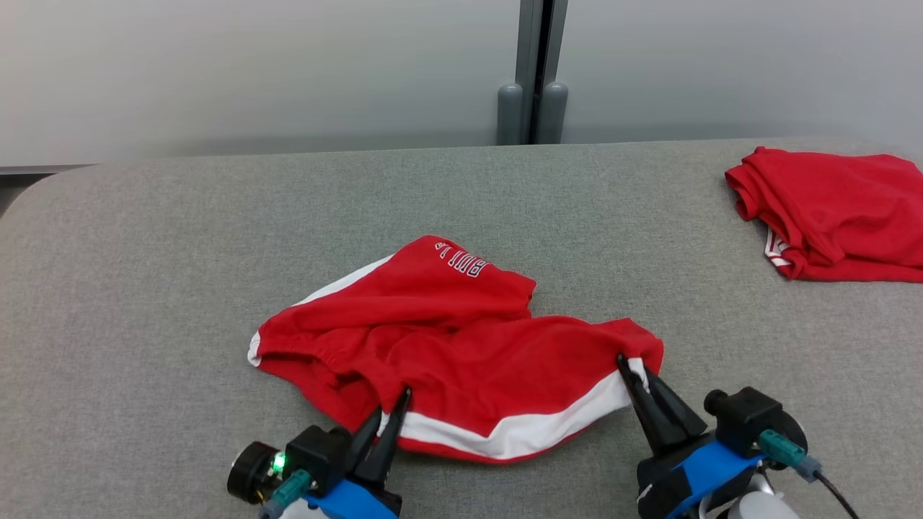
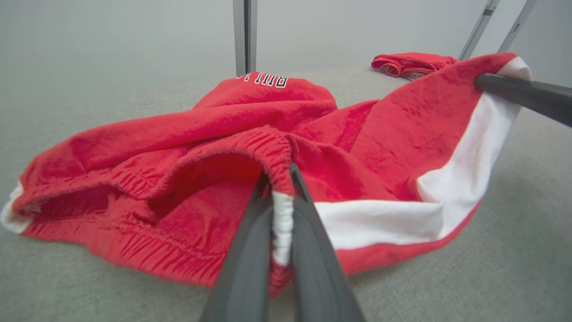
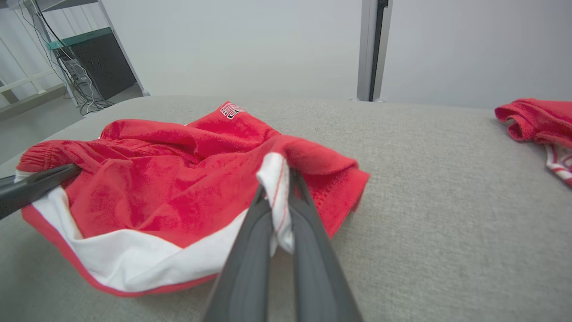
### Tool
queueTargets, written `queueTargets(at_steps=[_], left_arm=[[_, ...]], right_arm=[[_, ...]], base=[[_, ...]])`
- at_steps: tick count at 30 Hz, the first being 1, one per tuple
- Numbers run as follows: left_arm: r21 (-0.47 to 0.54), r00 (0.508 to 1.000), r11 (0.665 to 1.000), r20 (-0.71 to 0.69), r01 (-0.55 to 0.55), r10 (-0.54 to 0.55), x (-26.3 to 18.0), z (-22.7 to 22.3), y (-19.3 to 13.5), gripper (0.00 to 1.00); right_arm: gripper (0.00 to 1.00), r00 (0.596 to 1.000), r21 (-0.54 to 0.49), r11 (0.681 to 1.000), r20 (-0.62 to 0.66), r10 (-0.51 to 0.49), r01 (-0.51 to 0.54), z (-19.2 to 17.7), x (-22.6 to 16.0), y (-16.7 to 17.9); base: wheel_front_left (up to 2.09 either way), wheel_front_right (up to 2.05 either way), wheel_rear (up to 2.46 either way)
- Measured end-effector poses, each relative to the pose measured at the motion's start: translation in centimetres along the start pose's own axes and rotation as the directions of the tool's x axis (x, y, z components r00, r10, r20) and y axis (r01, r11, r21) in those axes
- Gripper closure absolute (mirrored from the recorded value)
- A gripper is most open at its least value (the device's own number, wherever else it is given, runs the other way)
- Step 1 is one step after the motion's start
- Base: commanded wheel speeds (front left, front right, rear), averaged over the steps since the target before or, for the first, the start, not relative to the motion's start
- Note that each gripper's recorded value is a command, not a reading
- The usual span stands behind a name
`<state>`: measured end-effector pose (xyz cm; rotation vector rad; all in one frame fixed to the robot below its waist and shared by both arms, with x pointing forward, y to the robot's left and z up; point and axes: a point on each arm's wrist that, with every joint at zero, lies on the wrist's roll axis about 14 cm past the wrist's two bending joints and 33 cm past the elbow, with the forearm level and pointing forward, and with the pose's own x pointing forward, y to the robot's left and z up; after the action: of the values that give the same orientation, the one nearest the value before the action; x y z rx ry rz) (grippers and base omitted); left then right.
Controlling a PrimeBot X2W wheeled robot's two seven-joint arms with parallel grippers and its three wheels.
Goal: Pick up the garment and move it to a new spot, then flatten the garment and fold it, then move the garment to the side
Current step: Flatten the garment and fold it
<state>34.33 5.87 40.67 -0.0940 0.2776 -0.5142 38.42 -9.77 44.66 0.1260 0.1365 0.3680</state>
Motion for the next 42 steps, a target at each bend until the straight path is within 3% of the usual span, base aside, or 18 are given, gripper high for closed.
queueTargets(at_steps=[8, 15, 22, 29, 36, 42], left_arm=[[0.001, 0.971, 0.999, 0.235, 0.054, -0.052, 3.3, 9.0, 0.5, 1.00], [0.097, 0.909, 0.992, 0.399, 0.086, -0.118, 8.5, 19.8, 3.0, 1.00], [0.118, 0.838, 0.990, 0.532, 0.073, -0.125, 14.5, 30.0, 6.5, 1.00], [0.135, 0.783, 0.988, 0.607, 0.069, -0.137, 19.0, 35.2, 8.0, 1.00], [0.169, 0.801, 0.980, 0.569, 0.109, -0.188, 21.4, 33.4, 7.0, 1.00], [0.117, 0.881, 0.985, 0.442, 0.129, -0.168, 21.5, 25.3, 7.8, 1.00]], right_arm=[[1.00, 0.980, -0.071, 0.997, 0.197, -0.017, 0.032, 7.3, 2.9, -2.5], [1.00, 0.939, -0.152, 0.987, 0.342, 0.013, 0.042, 15.0, 9.5, -4.3], [1.00, 0.887, -0.119, 0.988, 0.460, -0.031, 0.096, 23.4, 17.2, -8.0], [1.00, 0.837, -0.056, 0.991, 0.542, -0.071, 0.120, 28.8, 21.2, -10.3], [1.00, 0.848, -0.092, 0.990, 0.528, -0.046, 0.111, 28.2, 22.0, -10.2], [1.00, 0.928, -0.081, 0.994, 0.371, -0.040, 0.075, 18.8, 21.1, -9.6]], base=[[0.00, 0.00, 0.00], [0.00, 0.00, 0.00], [0.00, 0.00, 0.00], [0.00, 0.00, 0.00], [0.00, 0.00, 0.00], [0.00, 0.00, 0.00]])
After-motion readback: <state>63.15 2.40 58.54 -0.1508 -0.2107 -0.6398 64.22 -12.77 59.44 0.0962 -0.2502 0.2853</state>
